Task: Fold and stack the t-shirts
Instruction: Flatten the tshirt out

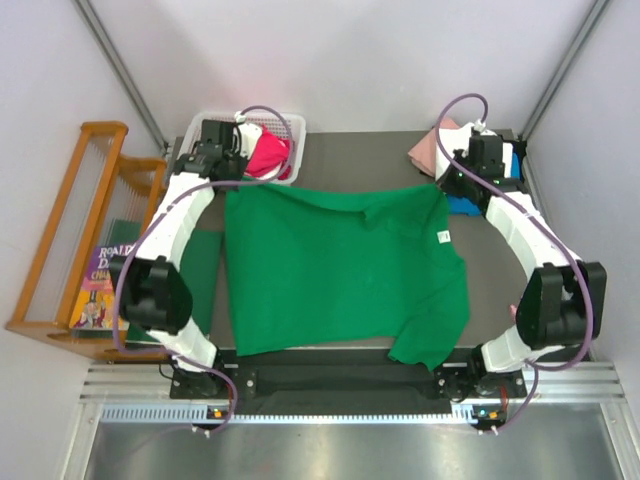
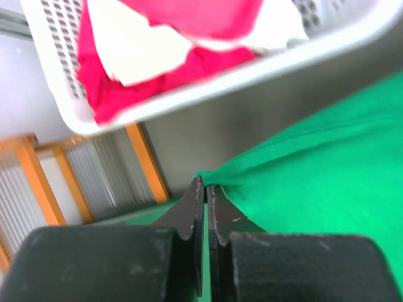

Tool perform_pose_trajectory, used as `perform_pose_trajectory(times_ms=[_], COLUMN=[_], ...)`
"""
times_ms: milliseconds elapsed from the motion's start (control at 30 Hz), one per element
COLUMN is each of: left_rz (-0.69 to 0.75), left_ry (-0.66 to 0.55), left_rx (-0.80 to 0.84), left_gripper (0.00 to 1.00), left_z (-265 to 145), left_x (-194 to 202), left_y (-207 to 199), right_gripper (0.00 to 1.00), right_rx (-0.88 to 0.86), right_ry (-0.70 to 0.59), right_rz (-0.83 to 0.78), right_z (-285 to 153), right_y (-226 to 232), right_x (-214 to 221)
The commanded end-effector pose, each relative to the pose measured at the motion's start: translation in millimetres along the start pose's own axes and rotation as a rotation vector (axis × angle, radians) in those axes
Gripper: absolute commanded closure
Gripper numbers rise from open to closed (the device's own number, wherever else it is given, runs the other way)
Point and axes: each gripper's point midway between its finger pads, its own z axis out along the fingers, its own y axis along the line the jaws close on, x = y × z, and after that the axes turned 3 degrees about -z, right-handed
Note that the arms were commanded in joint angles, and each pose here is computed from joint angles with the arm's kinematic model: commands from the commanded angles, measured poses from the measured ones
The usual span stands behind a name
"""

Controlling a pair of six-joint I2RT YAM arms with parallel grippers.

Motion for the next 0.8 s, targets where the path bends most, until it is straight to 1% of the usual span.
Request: perform_pose_trajectory(times_ms=[0,100,300,433,467,533,567,667,733,767], left_rz=[-0.008,-0.008,-0.006,-0.001,0.0,0.0,-0.003,-0.028,-0.034,-0.031], left_ry=[-0.084,-0.058,-0.046,-0.052,-0.056,-0.058,-0.062,-0.067,-0.043,-0.026], left_rx=[-0.11,-0.096,-0.09,-0.096,-0.102,-0.116,-0.122,-0.127,-0.107,-0.091], left_gripper=[1.0,1.0,1.0,1.0,1.0,1.0,1.0,1.0,1.0,1.0], left_z=[10,24,36,40,40,44,44,46,48,50], left_x=[-41,-33,-25,-29,-31,-36,-38,-46,-39,-31], left_y=[32,27,22,24,26,31,34,45,43,38], right_gripper=[1.0,1.0,1.0,1.0,1.0,1.0,1.0,1.0,1.0,1.0], right_rx=[-0.071,-0.071,-0.06,-0.046,-0.052,-0.039,-0.042,-0.041,-0.055,-0.051], right_ry=[-0.152,-0.124,-0.132,-0.121,-0.134,-0.093,-0.104,-0.068,-0.065,-0.05], right_rz=[0.003,0.009,0.011,0.025,0.026,0.032,0.032,0.035,0.042,0.044], right_z=[9,19,27,44,45,61,62,73,71,70], right_y=[24,22,14,6,9,4,7,8,10,7], right_x=[-55,-47,-49,-53,-62,-56,-66,-61,-60,-52])
